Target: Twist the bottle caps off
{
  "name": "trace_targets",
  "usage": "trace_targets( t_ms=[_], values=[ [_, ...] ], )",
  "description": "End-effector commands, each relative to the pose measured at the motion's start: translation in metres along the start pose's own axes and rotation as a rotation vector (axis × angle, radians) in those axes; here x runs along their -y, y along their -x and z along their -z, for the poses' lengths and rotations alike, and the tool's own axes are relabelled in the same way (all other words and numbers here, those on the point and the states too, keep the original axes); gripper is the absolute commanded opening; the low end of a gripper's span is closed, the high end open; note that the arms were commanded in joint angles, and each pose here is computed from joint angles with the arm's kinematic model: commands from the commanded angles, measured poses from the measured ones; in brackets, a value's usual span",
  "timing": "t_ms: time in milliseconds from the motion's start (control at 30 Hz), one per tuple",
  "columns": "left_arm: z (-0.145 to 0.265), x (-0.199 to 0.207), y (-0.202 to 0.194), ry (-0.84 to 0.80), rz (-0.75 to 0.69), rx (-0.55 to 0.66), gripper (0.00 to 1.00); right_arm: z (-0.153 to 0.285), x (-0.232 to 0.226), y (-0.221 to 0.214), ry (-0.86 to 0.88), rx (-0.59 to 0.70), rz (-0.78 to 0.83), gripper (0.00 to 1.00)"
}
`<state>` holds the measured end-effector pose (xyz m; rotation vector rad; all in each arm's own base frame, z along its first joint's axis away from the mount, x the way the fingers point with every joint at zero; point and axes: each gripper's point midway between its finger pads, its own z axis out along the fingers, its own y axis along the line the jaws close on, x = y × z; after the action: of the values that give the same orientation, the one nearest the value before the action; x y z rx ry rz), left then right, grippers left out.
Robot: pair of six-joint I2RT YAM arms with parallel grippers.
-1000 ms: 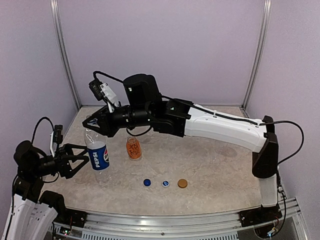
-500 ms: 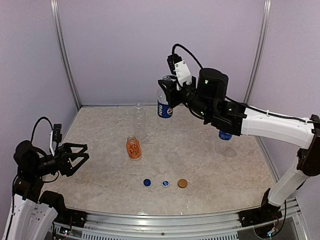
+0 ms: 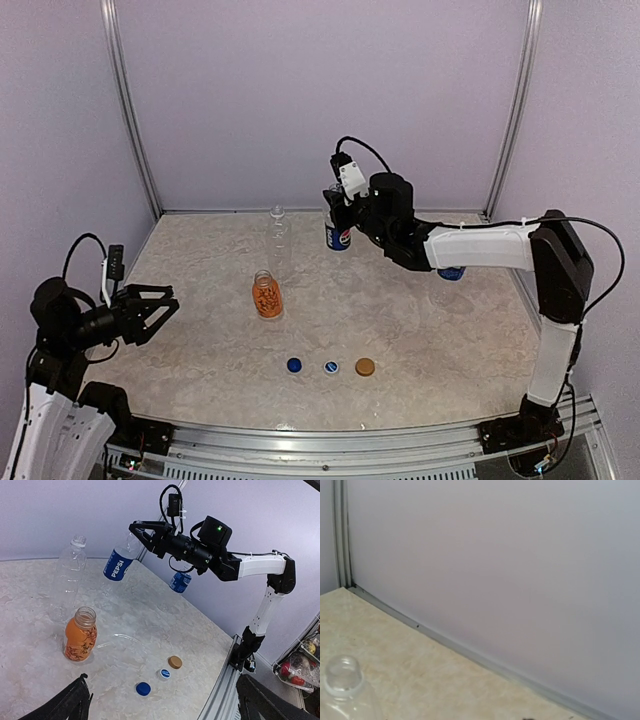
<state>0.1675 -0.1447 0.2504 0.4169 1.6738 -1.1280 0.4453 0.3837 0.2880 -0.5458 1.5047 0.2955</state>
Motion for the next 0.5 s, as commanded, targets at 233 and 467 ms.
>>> trace_targets(
  t_ms=[233, 467],
  values=[
    [-0.001, -0.011, -0.001, 0.037, 0.029, 0.002, 0.99, -0.031, -0.021, -0.033, 0.122, -0.003, -0.197, 0.00],
    [-0.001, -0.011, 0.000, 0.041, 0.025, 0.007, 0.99, -0.036, -0.024, -0.053, 0.127, -0.056, -0.177, 0.00]
  ],
)
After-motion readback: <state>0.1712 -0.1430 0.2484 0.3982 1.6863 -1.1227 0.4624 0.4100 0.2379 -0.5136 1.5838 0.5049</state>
